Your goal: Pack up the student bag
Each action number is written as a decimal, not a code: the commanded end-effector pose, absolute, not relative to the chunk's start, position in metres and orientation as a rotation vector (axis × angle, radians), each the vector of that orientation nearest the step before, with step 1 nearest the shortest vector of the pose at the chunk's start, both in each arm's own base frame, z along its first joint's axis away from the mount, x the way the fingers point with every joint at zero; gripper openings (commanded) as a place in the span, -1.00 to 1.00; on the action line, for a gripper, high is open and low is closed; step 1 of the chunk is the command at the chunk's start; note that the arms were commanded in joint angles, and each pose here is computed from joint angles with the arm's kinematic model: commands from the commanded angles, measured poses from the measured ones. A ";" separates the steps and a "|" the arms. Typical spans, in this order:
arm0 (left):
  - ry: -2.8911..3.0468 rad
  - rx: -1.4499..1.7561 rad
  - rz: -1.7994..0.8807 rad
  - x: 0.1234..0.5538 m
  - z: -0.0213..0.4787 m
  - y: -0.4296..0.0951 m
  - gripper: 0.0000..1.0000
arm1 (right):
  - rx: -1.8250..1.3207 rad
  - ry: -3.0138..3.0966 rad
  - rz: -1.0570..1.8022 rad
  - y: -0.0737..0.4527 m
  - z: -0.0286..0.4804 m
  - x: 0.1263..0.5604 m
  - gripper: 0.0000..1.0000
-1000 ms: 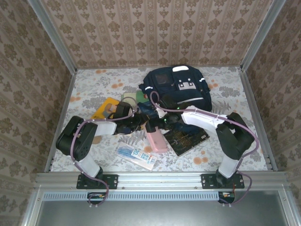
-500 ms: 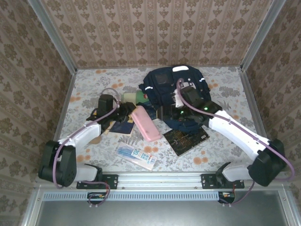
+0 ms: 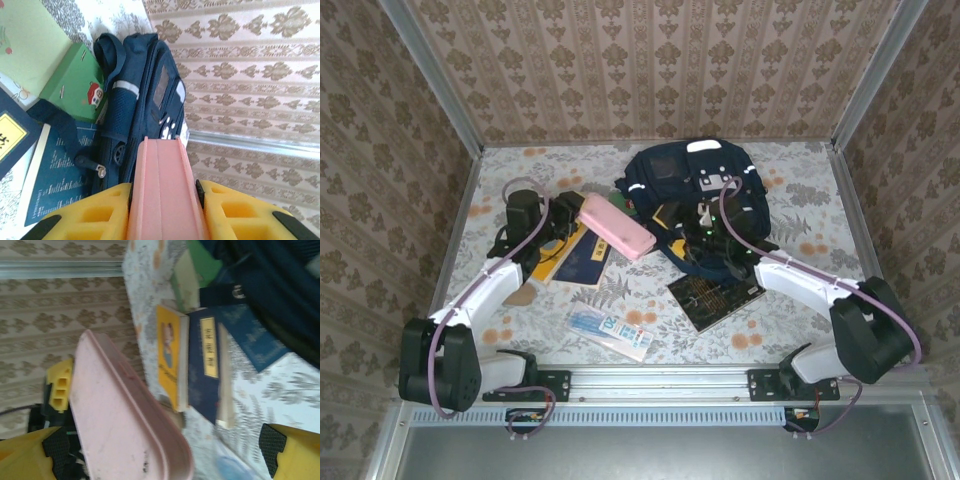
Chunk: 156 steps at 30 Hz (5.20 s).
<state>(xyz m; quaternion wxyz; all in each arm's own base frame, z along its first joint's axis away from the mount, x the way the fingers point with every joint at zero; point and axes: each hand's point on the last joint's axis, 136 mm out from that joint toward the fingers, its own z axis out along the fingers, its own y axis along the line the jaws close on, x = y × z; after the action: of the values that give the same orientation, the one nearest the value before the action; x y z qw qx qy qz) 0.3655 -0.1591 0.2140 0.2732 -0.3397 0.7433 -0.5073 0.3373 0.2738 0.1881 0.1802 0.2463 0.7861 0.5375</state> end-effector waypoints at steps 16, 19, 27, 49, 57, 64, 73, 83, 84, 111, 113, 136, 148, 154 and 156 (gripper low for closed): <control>1.766 -0.939 -1.437 0.368 0.259 -0.146 -0.70 | 0.689 1.946 1.950 0.341 0.247 0.341 0.85; 1.776 -0.921 -1.433 0.366 0.258 -0.150 -0.71 | 0.670 1.907 1.958 0.340 0.258 0.343 0.60; 1.814 -0.881 -1.403 0.360 0.251 -0.160 -0.68 | 0.707 1.870 1.906 0.327 0.259 0.353 -0.11; 2.317 0.163 -0.862 0.396 0.261 -0.271 0.34 | 0.842 1.777 1.235 0.103 0.285 0.354 -0.42; 2.349 0.788 -0.946 0.403 0.227 -0.402 0.31 | 0.980 1.744 0.919 0.019 0.284 0.323 -0.45; 2.395 0.915 -1.122 0.395 0.184 -0.456 0.30 | 0.998 1.726 0.710 -0.013 0.288 0.305 -0.40; 2.432 0.942 -1.163 0.389 0.141 -0.480 0.32 | 0.976 1.720 0.704 -0.013 0.290 0.306 -0.38; 2.478 0.991 -1.269 0.363 0.122 -0.496 0.29 | 0.966 1.726 0.719 -0.011 0.289 0.308 -0.37; 2.479 0.991 -1.285 0.361 0.122 -0.497 0.26 | 0.965 1.725 0.721 -0.010 0.289 0.308 -0.37; 2.237 0.711 -1.243 0.440 0.219 -0.478 -1.00 | 0.925 1.725 0.741 0.000 0.312 0.294 -0.37; 2.178 0.644 -1.272 0.457 0.249 -0.465 -1.00 | 0.921 1.718 0.735 -0.001 0.319 0.293 -0.36; 1.812 0.295 -1.557 0.524 0.389 -0.398 -1.00 | 0.896 1.751 1.020 0.043 0.285 0.318 -0.34; 1.753 0.331 -1.634 0.506 0.410 -0.410 -1.00 | 1.128 1.759 1.009 0.086 0.222 0.418 -0.42; 1.703 0.367 -1.667 0.486 0.434 -0.417 -1.00 | 1.167 1.641 1.066 0.112 0.203 0.488 -0.41; 1.694 0.390 -1.666 0.478 0.440 -0.420 -1.00 | 1.150 1.611 1.146 0.128 0.204 0.509 -0.39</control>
<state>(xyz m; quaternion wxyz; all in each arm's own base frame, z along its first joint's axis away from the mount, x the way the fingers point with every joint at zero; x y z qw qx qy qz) 0.5160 -0.4373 0.3000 0.2524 0.0887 0.7547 -0.5990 0.4718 0.1183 0.1534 0.3608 0.4625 0.7149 0.3806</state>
